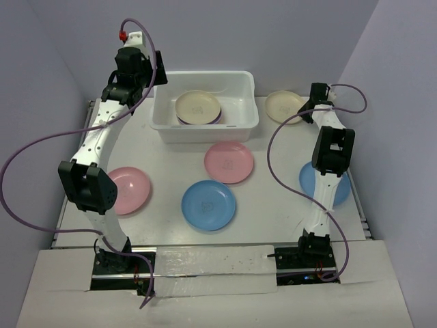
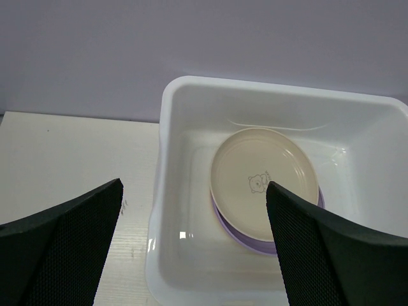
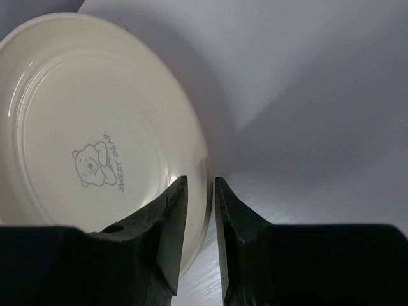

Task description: Place the plates into the plastic bin on the countertop

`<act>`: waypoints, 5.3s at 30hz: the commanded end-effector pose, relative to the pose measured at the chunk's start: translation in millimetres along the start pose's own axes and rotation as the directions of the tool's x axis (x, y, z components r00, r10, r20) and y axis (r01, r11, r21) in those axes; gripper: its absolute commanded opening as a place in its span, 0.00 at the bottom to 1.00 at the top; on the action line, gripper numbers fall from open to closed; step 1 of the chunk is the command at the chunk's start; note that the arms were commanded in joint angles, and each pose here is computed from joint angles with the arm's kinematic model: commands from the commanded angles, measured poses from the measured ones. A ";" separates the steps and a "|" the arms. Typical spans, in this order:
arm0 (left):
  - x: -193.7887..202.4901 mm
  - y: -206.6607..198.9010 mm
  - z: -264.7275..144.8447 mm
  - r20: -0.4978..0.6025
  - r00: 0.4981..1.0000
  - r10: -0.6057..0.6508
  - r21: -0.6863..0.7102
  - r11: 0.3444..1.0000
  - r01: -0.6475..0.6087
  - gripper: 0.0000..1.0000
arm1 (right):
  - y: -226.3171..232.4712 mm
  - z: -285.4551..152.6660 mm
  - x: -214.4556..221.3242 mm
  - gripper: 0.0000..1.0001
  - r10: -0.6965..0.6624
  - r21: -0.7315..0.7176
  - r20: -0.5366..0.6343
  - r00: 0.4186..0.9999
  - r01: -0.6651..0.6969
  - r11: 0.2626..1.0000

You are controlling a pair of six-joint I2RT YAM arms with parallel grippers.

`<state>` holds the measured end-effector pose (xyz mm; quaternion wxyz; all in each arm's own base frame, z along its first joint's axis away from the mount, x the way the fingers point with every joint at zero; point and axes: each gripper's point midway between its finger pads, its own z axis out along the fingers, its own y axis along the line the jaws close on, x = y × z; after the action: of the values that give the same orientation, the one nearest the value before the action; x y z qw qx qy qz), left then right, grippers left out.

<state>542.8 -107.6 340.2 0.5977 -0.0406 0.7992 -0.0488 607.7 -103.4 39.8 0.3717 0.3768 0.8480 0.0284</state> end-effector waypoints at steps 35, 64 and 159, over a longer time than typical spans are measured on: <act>-0.3 106.6 -66.3 0.049 0.984 -0.173 -0.096 0.980 0.177 0.99 | 29.7 -266.6 -142.7 0.00 0.061 -0.197 0.315 0.947 0.003 0.980; 228.9 44.7 -168.4 -0.294 0.911 0.291 0.492 0.863 -0.117 0.99 | 329.2 -235.9 98.9 0.00 -0.354 -0.572 0.307 0.883 0.469 0.673; 62.8 -75.0 -138.7 -0.200 0.970 0.136 0.716 0.697 0.050 0.00 | -304.2 -247.7 121.4 0.61 0.186 0.289 -0.350 0.918 -0.083 0.954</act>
<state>385.4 -185.7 304.4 0.4544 0.2278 0.8013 -0.3154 185.1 -177.4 50.5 0.1310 0.4593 0.8785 -0.0141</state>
